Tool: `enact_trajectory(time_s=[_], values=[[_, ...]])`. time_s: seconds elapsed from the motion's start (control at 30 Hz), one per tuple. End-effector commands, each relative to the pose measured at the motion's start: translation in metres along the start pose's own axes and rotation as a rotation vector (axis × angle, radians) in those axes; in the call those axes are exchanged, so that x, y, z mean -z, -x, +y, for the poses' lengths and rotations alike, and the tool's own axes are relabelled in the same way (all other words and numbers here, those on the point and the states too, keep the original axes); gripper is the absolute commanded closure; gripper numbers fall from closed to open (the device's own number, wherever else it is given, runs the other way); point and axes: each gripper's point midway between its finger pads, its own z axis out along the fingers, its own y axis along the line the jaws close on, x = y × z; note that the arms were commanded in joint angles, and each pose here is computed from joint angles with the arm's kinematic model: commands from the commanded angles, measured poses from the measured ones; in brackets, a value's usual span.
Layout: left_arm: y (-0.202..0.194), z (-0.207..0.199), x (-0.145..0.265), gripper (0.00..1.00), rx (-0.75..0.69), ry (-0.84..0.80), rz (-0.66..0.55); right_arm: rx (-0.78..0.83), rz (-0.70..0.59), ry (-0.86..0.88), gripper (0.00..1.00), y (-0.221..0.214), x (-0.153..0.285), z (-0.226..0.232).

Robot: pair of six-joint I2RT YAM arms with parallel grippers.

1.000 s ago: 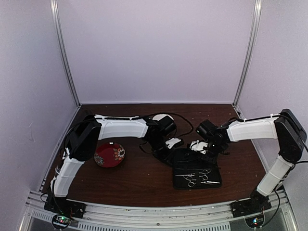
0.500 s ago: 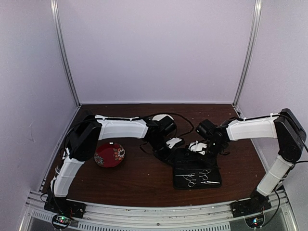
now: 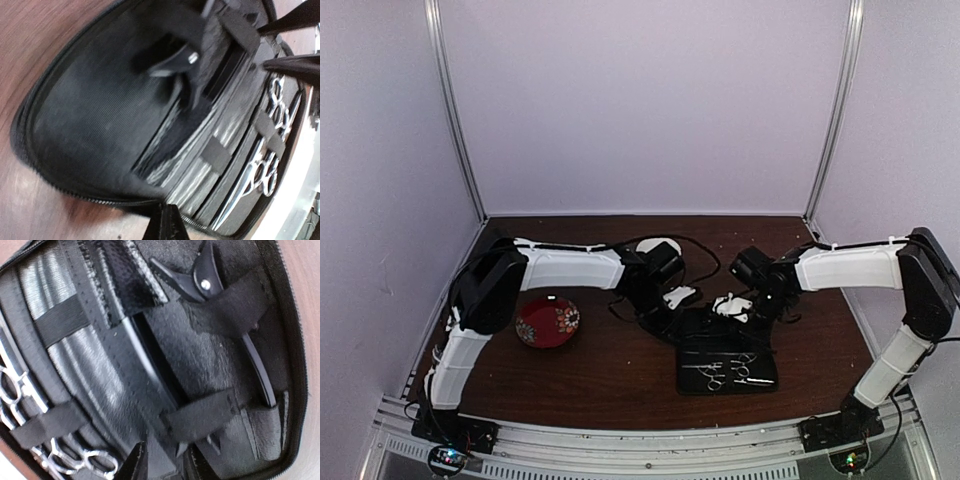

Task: Sort the hair-cutting tools

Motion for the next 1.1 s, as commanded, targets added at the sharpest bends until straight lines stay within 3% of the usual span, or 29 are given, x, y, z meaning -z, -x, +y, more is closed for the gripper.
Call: enact_trajectory(time_s=[0.0,0.23,0.37,0.57,0.8,1.07], values=[[-0.001,-0.006,0.032,0.99,-0.048,0.066,-0.042,-0.019,-0.019,0.009,0.73,-0.014,0.028,-0.002],[-0.002,-0.005,0.064,0.86,-0.119,0.157,-0.033,-0.021,-0.093,-0.081,0.70,-0.012,0.069,-0.029],[0.004,-0.004,0.075,0.82,-0.141,0.201,-0.061,0.014,-0.061,-0.178,0.72,-0.009,0.072,-0.059],[0.010,-0.007,0.090,0.60,-0.136,0.220,-0.101,0.044,-0.022,-0.252,0.72,-0.002,0.063,-0.087],[0.011,-0.004,0.095,0.51,-0.110,0.248,-0.118,0.064,0.029,-0.264,0.72,-0.004,0.044,-0.097],[0.013,-0.006,0.092,0.50,-0.110,0.230,-0.129,0.069,0.062,-0.256,0.74,-0.007,0.029,-0.099]])
